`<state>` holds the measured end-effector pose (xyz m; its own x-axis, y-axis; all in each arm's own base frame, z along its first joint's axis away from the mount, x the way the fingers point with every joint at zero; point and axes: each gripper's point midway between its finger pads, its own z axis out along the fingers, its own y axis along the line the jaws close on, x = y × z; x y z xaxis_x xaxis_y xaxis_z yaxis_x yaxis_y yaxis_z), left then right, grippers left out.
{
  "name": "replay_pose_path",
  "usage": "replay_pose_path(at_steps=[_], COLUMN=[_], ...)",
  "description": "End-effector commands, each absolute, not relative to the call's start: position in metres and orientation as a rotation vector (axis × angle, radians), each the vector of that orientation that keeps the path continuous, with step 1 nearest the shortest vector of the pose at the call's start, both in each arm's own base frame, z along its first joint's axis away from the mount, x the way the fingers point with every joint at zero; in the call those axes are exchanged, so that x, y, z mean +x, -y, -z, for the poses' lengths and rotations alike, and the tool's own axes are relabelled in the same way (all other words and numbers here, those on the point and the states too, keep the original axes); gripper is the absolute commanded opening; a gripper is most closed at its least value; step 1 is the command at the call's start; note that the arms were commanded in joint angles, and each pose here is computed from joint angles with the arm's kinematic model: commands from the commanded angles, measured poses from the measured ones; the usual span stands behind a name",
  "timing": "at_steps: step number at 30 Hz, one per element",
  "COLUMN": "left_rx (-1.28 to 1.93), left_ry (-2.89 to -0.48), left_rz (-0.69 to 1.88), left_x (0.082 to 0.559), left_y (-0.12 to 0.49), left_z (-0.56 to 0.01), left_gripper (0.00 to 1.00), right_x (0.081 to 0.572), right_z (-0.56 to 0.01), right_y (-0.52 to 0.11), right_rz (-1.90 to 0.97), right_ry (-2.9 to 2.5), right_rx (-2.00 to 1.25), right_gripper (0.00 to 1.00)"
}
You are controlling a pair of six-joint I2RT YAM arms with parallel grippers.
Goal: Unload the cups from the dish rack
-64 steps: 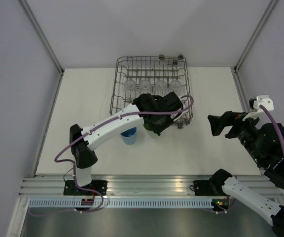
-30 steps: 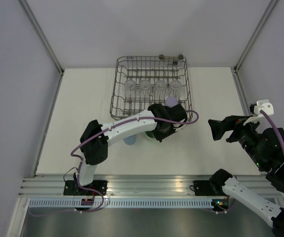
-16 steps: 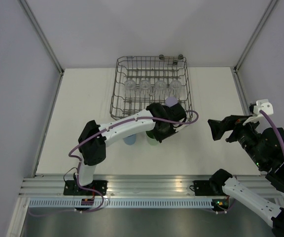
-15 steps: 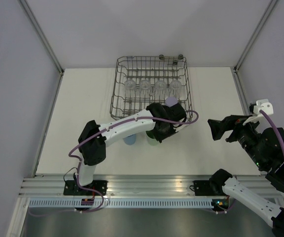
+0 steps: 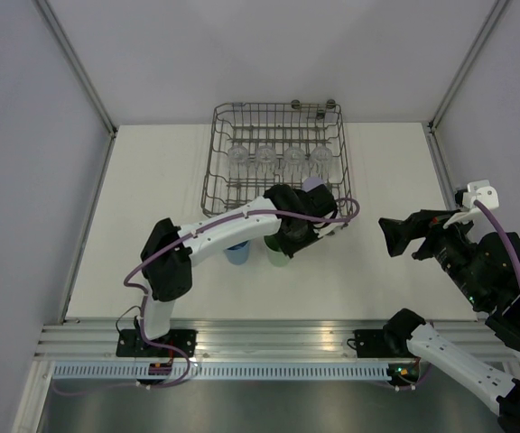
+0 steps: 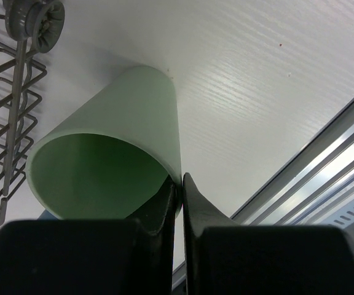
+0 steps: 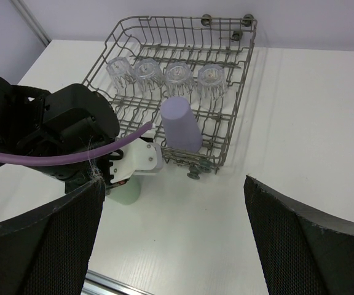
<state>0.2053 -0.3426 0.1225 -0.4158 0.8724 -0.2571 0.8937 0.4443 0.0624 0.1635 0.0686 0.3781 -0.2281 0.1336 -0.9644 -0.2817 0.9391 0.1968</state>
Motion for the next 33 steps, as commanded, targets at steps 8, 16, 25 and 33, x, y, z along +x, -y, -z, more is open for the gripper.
replay_pose_path(at_steps=[8, 16, 25, 33], left_rx=[1.558, 1.542, 1.453, 1.358], left_ry=[-2.419, -2.399, -2.284, -2.176], left_rz=[0.14, 0.156, 0.27, 0.362], left_x=[0.205, 0.205, 0.207, 0.208], left_y=[0.334, 0.335, 0.344, 0.342], left_z=[-0.132, -0.14, -0.188, -0.238], left_gripper=[0.11, 0.34, 0.59, 1.0], right_x=[0.168, 0.168, 0.173, 0.181], right_z=[-0.382, -0.38, -0.374, -0.372], right_y=[-0.075, -0.073, -0.078, -0.075], right_rz=[-0.395, -0.39, -0.383, -0.367], right_ry=[-1.744, -1.746, -1.766, -1.762], right_rx=[-0.128, -0.126, -0.132, -0.059], right_gripper=[0.98, 0.98, 0.98, 0.98])
